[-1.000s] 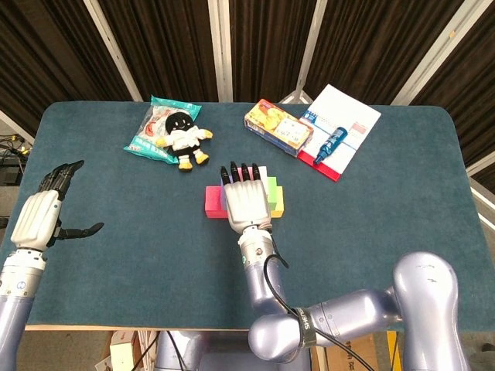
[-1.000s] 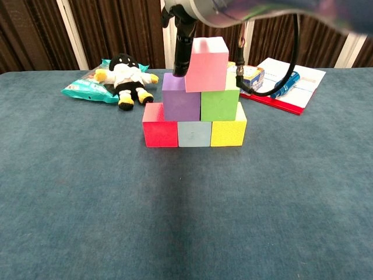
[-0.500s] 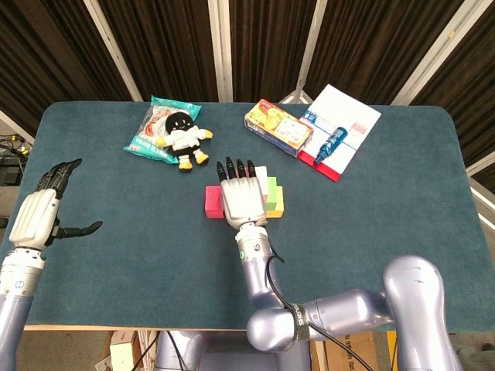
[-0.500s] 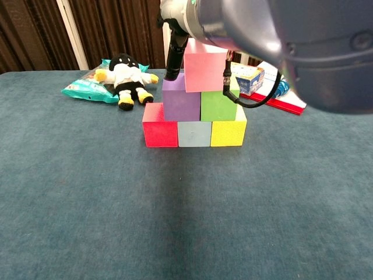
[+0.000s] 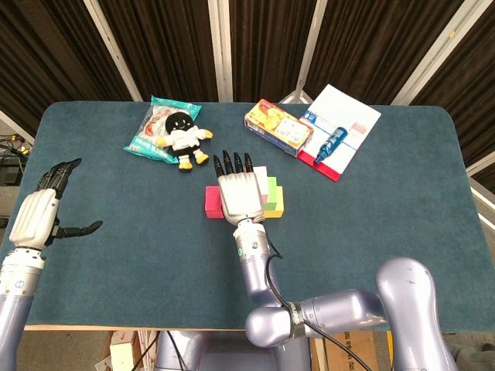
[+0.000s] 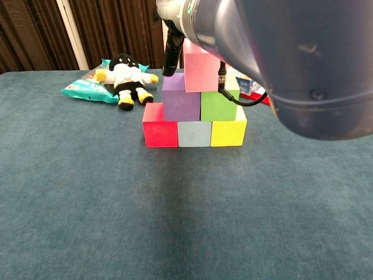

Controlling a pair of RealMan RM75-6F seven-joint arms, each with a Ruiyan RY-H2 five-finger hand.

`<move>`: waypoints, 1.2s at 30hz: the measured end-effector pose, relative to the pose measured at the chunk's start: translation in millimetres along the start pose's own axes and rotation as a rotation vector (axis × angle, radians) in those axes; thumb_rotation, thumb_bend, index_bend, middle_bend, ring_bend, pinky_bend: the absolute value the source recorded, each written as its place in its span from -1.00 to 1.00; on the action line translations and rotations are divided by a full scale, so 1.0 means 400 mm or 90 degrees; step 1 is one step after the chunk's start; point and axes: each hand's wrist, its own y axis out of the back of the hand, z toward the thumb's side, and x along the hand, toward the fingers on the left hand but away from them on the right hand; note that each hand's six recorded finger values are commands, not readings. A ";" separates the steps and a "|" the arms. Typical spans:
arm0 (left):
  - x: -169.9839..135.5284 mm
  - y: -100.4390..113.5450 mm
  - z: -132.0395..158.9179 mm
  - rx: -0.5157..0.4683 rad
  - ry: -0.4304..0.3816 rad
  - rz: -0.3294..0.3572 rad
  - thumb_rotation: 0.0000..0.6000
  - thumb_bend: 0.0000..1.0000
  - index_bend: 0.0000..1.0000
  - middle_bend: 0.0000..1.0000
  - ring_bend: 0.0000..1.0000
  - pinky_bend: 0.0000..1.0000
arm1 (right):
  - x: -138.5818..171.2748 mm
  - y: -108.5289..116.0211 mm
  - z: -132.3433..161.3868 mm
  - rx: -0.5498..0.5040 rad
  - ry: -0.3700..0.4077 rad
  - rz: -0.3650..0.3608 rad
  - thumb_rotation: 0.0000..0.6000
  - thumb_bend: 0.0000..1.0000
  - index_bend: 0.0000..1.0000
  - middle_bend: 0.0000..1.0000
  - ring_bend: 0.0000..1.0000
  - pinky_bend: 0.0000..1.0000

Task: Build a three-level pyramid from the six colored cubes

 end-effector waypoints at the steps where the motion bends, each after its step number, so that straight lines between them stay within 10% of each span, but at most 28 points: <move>1: 0.000 0.000 0.000 0.000 0.000 0.000 1.00 -0.74 -1.00 -0.88 -1.00 -1.00 | -0.001 -0.001 -0.001 0.001 0.000 -0.001 1.00 -0.37 -1.00 -1.00 -1.00 -1.00; 36: 0.003 -0.009 -0.004 0.002 0.004 -0.006 1.00 -0.74 -1.00 -0.88 -1.00 -1.00 | -0.017 -0.027 -0.017 0.007 -0.023 0.009 1.00 -0.36 -1.00 -1.00 -1.00 -1.00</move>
